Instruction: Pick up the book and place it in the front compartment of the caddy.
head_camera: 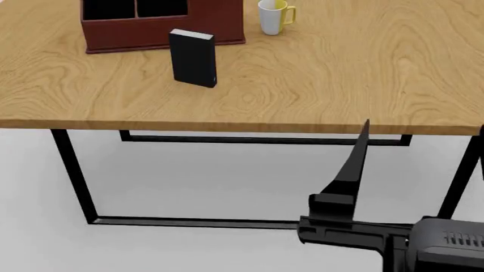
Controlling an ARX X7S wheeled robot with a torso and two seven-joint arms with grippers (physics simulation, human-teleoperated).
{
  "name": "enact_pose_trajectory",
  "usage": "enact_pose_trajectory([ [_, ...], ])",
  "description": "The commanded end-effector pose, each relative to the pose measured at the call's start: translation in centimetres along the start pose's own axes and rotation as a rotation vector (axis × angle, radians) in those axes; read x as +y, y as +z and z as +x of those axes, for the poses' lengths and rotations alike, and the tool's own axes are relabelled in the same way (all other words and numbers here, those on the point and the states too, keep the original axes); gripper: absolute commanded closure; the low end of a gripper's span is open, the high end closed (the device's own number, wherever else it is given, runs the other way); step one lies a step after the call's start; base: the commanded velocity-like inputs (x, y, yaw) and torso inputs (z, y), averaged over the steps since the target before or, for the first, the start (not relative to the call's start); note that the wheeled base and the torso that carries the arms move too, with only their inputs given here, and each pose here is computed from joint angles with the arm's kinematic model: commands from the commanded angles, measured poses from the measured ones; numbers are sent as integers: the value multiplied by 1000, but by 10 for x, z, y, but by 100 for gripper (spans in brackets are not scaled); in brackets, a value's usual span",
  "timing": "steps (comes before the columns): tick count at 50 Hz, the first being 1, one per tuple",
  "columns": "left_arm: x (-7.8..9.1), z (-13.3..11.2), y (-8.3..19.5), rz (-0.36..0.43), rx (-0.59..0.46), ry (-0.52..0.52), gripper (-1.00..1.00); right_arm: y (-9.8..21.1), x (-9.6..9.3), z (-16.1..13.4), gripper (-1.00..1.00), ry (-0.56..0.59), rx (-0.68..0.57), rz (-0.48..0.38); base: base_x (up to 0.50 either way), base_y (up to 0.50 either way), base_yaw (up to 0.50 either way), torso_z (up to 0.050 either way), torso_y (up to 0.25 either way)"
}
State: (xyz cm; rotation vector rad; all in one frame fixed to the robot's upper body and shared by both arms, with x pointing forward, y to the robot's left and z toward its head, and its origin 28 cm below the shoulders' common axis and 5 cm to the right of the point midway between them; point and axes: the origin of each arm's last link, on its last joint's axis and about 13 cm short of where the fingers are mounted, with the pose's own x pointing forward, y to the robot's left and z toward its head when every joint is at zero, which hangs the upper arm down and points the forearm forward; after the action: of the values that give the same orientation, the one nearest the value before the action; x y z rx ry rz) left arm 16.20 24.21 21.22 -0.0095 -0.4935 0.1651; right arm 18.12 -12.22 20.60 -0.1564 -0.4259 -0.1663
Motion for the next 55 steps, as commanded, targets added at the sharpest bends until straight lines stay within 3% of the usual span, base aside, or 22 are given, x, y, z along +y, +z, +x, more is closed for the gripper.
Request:
enact_pose_trajectory([
  [1,3,-13,19,-16,12,35,-100,14,-3,-10,-100,-37,20,-56,0,0,0,0,0],
  [19,-2,-7,15,-27,12,13,-100,16,-4,-9,-100,-27,20,-45,22,13,0,0,0],
  [55,-2,-6,14,-33,12,13,-100,18,-2,-5,-100,-6,15,-48,298,151,0,0,0],
])
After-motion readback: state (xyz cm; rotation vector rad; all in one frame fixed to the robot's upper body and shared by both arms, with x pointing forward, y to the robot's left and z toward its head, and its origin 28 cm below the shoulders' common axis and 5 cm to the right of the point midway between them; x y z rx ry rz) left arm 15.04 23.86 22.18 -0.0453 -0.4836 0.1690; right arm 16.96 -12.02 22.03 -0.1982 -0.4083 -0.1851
